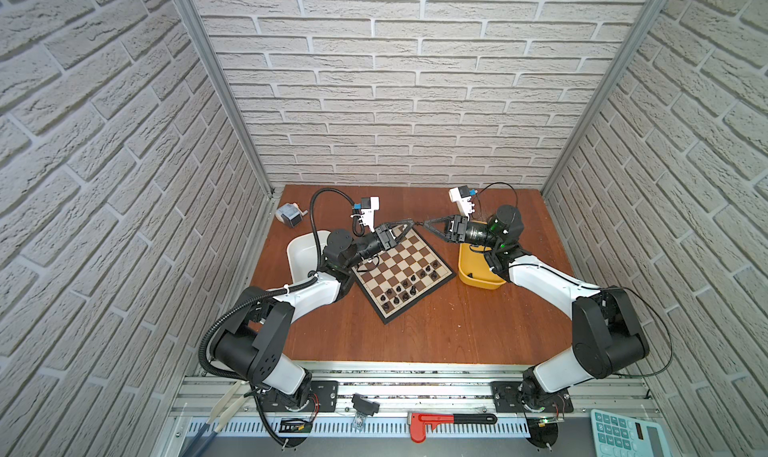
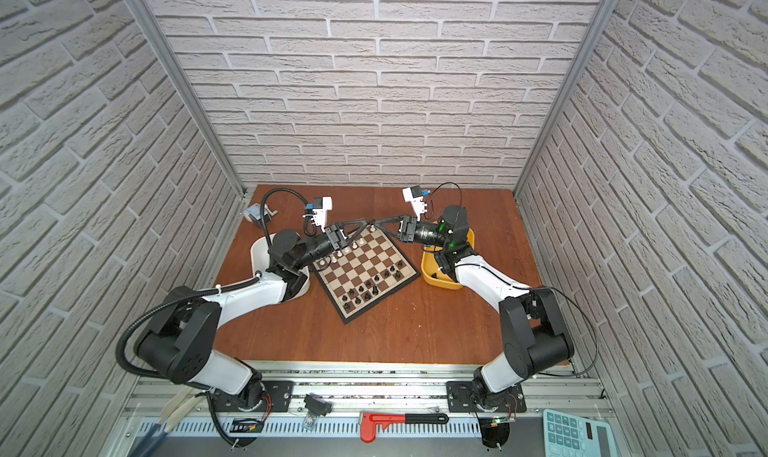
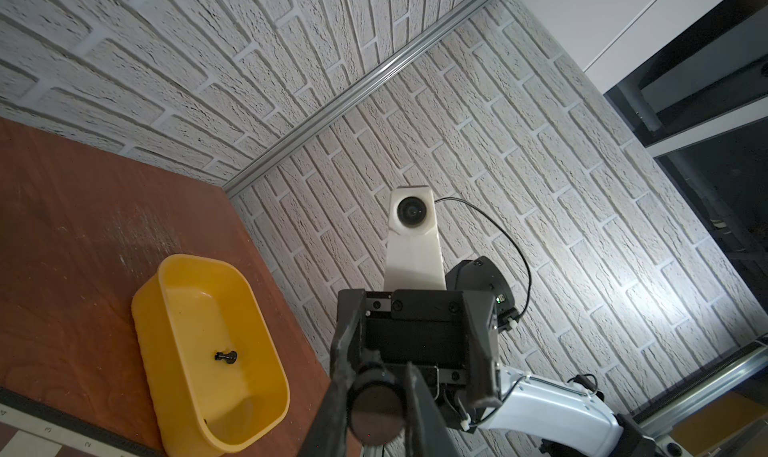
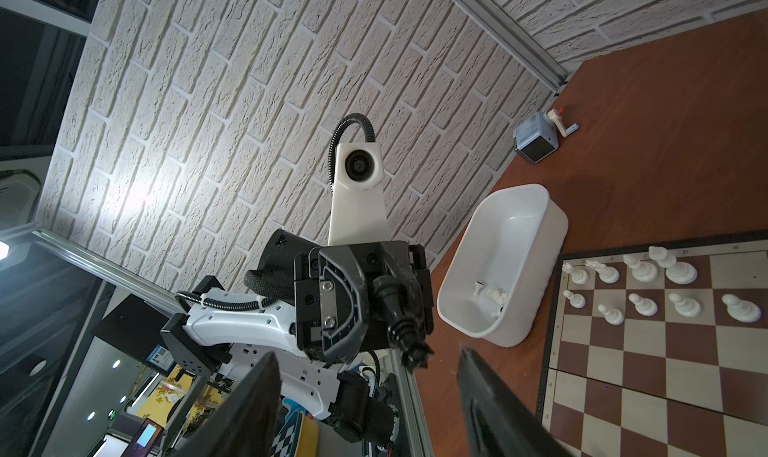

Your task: Set up the chess pieces on the board

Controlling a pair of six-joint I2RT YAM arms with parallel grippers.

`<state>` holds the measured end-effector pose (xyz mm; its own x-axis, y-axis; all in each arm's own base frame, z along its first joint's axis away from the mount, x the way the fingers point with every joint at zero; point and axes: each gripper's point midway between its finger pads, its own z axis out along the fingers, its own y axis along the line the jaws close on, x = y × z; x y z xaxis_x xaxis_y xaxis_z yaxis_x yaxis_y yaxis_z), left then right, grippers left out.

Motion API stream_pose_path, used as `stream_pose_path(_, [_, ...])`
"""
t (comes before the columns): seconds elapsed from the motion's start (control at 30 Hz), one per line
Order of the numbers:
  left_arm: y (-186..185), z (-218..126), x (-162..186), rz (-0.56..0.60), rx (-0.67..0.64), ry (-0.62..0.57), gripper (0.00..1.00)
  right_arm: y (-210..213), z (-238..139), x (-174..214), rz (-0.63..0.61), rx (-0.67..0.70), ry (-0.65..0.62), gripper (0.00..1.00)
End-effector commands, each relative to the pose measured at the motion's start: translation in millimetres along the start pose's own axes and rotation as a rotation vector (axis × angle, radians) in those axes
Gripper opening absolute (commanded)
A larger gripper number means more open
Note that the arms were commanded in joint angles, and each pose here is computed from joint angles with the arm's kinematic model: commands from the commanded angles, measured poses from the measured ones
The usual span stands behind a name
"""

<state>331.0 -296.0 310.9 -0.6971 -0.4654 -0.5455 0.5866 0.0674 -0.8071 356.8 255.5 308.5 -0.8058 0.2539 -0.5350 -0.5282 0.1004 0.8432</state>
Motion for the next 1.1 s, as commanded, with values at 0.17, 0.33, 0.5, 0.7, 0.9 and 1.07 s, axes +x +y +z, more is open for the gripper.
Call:
stream_pose_path(0.17, [-26, 8, -4, 0.043, 0.120, -0.010, 0.00, 9, 7, -5, -0.031, -0.022, 0.008, 0.61])
stream_pose_path(0.33, [-24, 13, 4, 0.034, 0.128, 0.017, 0.00, 11, 8, -5, -0.033, -0.024, 0.013, 0.55])
stream_pose_path(0.5, [-21, 12, 6, 0.029, 0.124, 0.019, 0.00, 10, 9, -4, -0.027, -0.021, 0.015, 0.46])
stream_pose_path(0.7, [-21, 13, 5, 0.024, 0.129, 0.012, 0.00, 10, 8, -4, -0.017, -0.022, 0.011, 0.33])
stream_pose_path(0.9, [-18, 13, 5, 0.027, 0.125, 0.011, 0.00, 8, 9, -4, -0.007, -0.021, 0.009, 0.22])
stream_pose_path(1.07, [-17, 15, 5, 0.033, 0.123, 0.017, 0.00, 4, 9, -2, 0.008, -0.014, 0.010, 0.16])
